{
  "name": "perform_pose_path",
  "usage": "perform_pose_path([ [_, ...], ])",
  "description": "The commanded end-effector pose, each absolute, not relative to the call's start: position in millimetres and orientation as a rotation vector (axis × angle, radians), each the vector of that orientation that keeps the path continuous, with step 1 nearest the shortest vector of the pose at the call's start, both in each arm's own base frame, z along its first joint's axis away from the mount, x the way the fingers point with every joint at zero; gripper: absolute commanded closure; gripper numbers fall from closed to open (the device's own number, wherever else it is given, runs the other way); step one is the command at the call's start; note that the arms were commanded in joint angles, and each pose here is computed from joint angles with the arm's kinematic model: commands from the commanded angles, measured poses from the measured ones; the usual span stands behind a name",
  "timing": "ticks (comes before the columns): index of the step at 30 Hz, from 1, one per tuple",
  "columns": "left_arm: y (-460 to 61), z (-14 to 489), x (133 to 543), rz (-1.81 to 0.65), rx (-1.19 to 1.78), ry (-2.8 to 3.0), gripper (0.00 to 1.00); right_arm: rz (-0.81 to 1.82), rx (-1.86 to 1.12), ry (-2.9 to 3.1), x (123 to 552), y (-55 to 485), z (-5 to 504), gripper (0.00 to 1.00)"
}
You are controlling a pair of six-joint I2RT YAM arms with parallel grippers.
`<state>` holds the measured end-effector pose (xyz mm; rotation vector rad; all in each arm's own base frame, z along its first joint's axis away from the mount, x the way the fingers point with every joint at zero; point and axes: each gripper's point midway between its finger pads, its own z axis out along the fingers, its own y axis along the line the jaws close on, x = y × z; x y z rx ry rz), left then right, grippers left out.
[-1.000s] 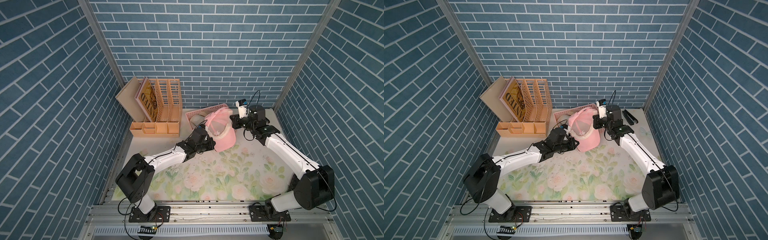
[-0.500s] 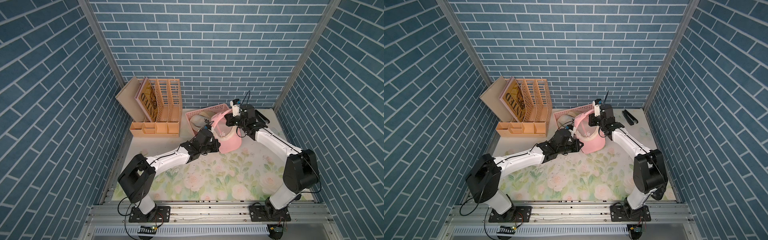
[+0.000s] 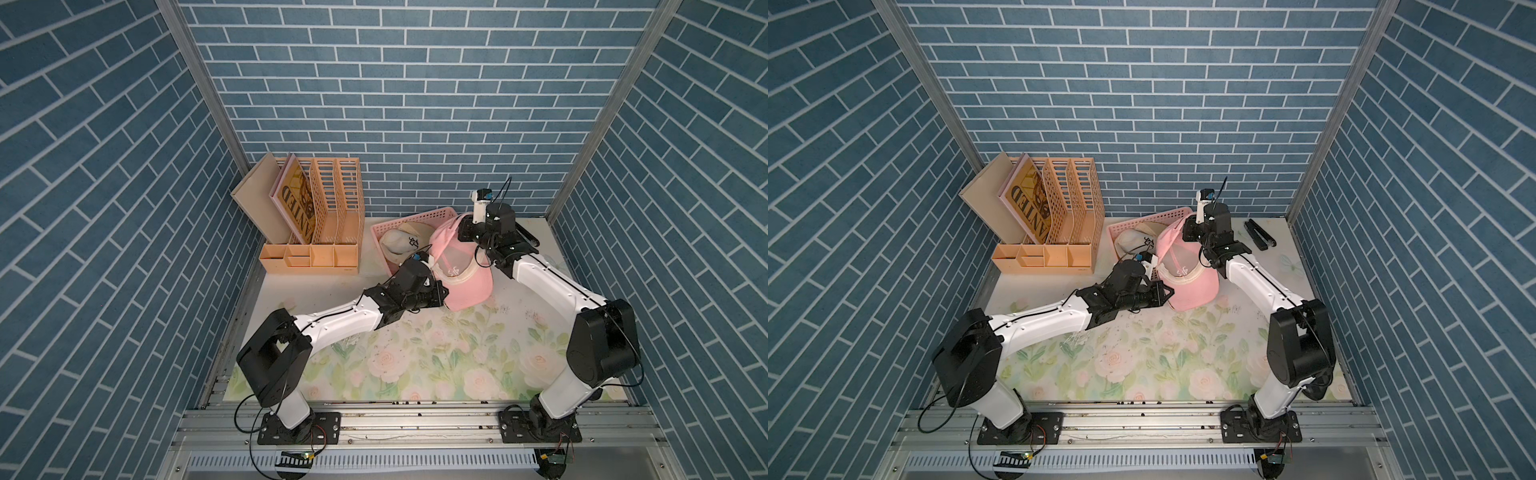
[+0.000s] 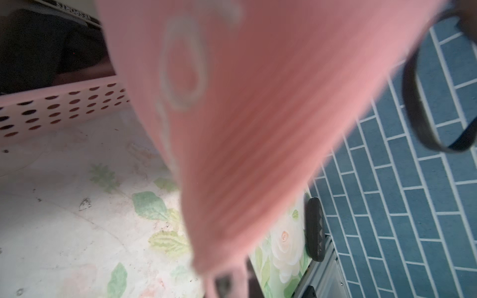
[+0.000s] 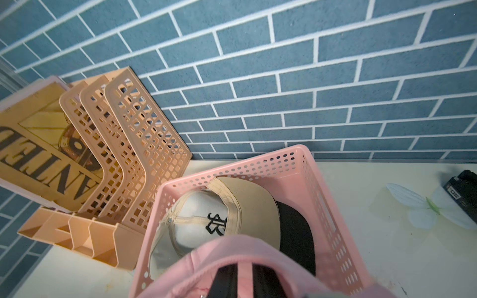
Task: Turn the baseball cap inside out
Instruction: Turn over the baseball cap.
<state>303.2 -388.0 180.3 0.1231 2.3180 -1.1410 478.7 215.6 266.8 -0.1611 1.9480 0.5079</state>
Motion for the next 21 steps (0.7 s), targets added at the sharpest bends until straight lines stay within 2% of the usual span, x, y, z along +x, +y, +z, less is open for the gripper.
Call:
perform_pose_path([
  [1,-392,207,317,-1.288,0.068,2.235,1.00,0.552,-0.227,1.946,450,223,277,0.73],
  [5,-386,223,335,-1.357,-0.012,2.201,1.00,0.526,-0.349,1.987,410,234,278,0.56],
  [9,-387,234,342,-1.412,-0.053,2.199,1.00,0.433,-0.405,2.013,379,230,279,0.49],
  [21,-382,233,343,-1.486,-0.113,2.258,1.00,0.366,-0.367,1.985,310,182,292,0.44],
])
